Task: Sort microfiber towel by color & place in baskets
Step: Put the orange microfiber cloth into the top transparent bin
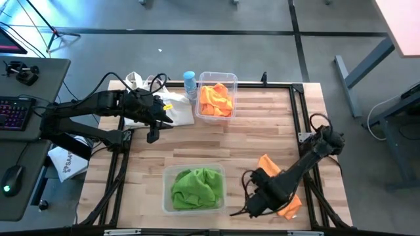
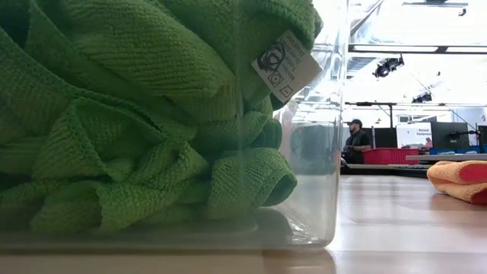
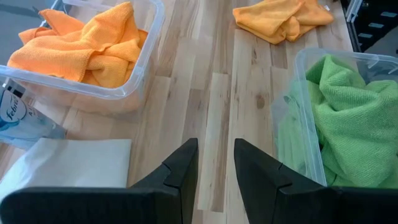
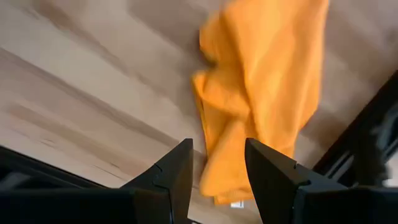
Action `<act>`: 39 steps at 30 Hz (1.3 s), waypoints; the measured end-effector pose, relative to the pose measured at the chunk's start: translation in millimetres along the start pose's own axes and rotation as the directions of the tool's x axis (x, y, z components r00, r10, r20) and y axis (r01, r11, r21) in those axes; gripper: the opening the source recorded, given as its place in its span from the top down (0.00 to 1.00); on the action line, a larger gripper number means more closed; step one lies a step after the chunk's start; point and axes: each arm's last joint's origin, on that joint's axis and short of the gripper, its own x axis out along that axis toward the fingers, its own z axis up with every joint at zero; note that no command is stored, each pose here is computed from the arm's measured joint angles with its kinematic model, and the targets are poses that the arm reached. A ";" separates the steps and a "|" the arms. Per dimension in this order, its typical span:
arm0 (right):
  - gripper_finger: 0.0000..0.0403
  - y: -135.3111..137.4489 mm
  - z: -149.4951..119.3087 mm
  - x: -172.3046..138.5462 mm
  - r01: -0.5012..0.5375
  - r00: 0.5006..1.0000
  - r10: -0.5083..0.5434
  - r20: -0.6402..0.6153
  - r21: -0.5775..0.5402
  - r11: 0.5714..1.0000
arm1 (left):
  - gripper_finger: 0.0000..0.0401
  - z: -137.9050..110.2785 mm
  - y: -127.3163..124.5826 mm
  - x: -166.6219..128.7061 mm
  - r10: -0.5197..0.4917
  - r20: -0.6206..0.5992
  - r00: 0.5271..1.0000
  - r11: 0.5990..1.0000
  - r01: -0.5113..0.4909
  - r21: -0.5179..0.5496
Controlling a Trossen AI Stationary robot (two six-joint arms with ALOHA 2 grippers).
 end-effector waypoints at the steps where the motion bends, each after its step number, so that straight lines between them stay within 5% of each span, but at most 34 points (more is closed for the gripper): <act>1: 0.65 0.3 -3.6 9.7 0.011 1.000 -0.011 -0.024 0.002 1.000 | 0.77 0.0 0.0 0.0 0.000 0.000 1.000 1.000 0.000 0.000; 12: 0.65 -11.7 -27.4 101.3 0.010 0.996 -0.008 -0.094 0.018 1.000 | 0.77 0.1 0.0 0.1 0.000 0.001 1.000 1.000 0.000 0.006; 28: 0.69 -80.9 -22.5 152.9 -0.173 0.984 0.176 -0.034 0.072 0.982 | 0.77 0.9 0.2 0.1 0.009 0.010 1.000 0.999 -0.008 -0.047; 32: 0.86 -89.8 -18.8 152.4 -0.180 0.984 0.180 -0.011 0.024 0.983 | 0.77 1.0 0.7 0.1 0.025 0.011 1.000 0.997 -0.024 -0.072; 34: 0.96 -95.5 -13.4 143.1 -0.167 0.981 0.171 0.095 -0.050 0.985 | 0.77 1.1 1.0 0.1 0.038 0.012 0.999 0.996 -0.037 -0.084; 39: 0.95 -116.5 7.9 107.9 -0.112 0.921 0.174 0.350 -0.190 0.975 | 0.77 1.2 3.0 0.0 0.100 0.016 0.995 0.988 -0.098 -0.119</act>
